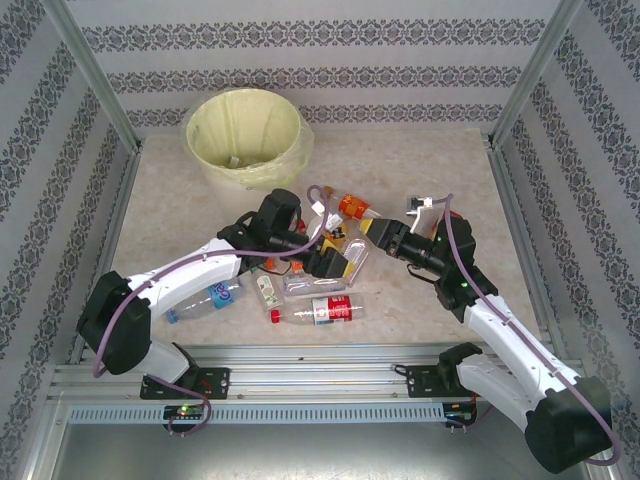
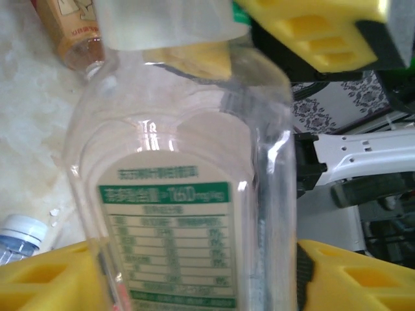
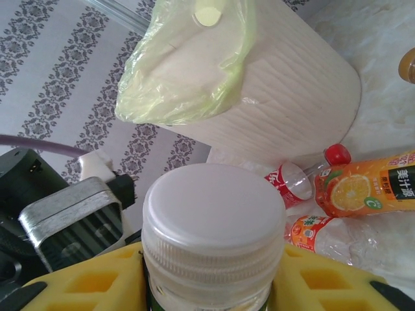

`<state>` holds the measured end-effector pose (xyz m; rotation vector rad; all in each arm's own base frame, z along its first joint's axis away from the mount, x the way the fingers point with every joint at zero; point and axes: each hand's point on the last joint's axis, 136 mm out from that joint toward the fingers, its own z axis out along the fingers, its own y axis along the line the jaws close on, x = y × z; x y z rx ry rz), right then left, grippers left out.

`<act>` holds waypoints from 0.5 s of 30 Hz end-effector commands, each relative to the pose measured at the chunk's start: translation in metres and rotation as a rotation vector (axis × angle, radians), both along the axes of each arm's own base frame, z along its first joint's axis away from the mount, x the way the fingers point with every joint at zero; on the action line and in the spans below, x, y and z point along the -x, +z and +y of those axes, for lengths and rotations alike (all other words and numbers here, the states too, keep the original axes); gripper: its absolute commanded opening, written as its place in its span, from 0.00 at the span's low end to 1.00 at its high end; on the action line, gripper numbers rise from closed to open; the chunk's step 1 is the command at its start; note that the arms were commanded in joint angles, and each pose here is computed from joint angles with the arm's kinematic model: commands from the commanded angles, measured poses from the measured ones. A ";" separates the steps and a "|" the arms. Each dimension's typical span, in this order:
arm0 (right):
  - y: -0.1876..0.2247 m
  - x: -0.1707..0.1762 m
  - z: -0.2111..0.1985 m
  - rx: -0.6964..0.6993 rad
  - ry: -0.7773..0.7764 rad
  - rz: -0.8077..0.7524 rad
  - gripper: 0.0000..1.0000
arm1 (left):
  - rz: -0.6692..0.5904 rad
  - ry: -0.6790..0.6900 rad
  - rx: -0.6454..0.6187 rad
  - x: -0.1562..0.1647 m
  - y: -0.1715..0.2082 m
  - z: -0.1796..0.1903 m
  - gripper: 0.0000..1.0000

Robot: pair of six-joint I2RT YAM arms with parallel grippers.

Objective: Put the plastic bottles in the bin

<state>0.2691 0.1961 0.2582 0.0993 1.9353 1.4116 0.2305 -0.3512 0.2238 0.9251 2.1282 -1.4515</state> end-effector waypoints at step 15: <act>0.050 0.017 -0.007 -0.006 -0.016 -0.130 0.86 | -0.046 0.008 0.098 -0.012 0.031 0.006 0.52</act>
